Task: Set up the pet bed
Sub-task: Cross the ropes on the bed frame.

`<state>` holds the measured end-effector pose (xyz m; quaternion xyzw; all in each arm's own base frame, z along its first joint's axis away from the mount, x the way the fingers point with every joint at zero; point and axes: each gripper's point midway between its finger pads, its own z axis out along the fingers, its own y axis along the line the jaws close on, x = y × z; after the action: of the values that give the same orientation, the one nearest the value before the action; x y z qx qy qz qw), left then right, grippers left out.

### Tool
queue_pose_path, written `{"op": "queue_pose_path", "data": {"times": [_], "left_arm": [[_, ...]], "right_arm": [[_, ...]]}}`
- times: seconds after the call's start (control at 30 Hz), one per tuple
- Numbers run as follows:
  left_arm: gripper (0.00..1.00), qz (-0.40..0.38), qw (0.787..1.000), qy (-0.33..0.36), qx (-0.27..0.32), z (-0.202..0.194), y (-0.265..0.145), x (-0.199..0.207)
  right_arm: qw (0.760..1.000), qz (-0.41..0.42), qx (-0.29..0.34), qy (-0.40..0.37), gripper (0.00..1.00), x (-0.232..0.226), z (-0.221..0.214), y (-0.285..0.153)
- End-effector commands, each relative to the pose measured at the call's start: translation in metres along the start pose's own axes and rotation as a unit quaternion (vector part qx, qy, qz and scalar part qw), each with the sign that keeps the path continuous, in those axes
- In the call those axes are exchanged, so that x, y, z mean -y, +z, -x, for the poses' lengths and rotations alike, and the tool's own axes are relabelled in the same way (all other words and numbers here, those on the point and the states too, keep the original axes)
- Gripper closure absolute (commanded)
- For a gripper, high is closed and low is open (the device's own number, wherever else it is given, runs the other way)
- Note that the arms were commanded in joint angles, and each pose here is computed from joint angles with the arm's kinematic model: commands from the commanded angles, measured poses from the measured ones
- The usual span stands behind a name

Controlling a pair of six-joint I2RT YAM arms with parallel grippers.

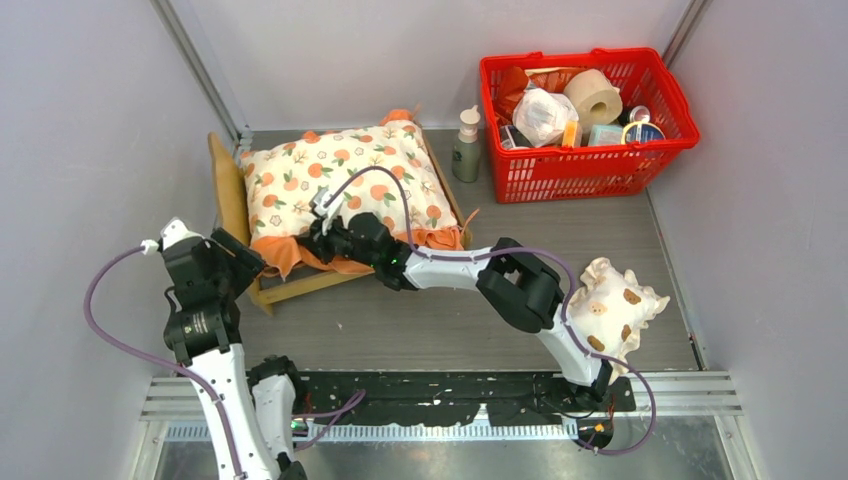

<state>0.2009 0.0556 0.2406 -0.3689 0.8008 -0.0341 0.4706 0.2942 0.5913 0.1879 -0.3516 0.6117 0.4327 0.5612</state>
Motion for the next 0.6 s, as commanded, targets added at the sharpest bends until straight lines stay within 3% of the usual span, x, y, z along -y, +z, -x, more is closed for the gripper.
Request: {"op": "queue_pose_path", "data": {"times": [0.0,0.17,0.37,0.5,0.57], "left_arm": [[0.37,-0.028,0.999,0.039,-0.019,-0.016,0.006,0.002],[0.40,-0.069,0.994,0.088,-0.019,-0.021,0.017,0.010],[0.31,-0.110,0.988,0.090,-0.062,-0.022,0.026,0.030],[0.39,-0.135,0.985,0.101,-0.043,-0.021,0.028,0.036],[0.48,-0.145,0.983,0.107,-0.019,-0.018,0.027,0.039]], "right_arm": [[0.995,-0.016,0.093,0.036,0.95,0.008,0.087,-0.005],[0.993,-0.031,0.100,0.055,0.95,0.020,0.091,-0.006],[0.992,-0.045,0.104,0.057,0.95,0.031,0.095,-0.008],[0.991,-0.052,0.110,0.061,0.95,0.037,0.100,-0.010],[0.990,-0.054,0.111,0.063,0.95,0.040,0.101,-0.010]]}}
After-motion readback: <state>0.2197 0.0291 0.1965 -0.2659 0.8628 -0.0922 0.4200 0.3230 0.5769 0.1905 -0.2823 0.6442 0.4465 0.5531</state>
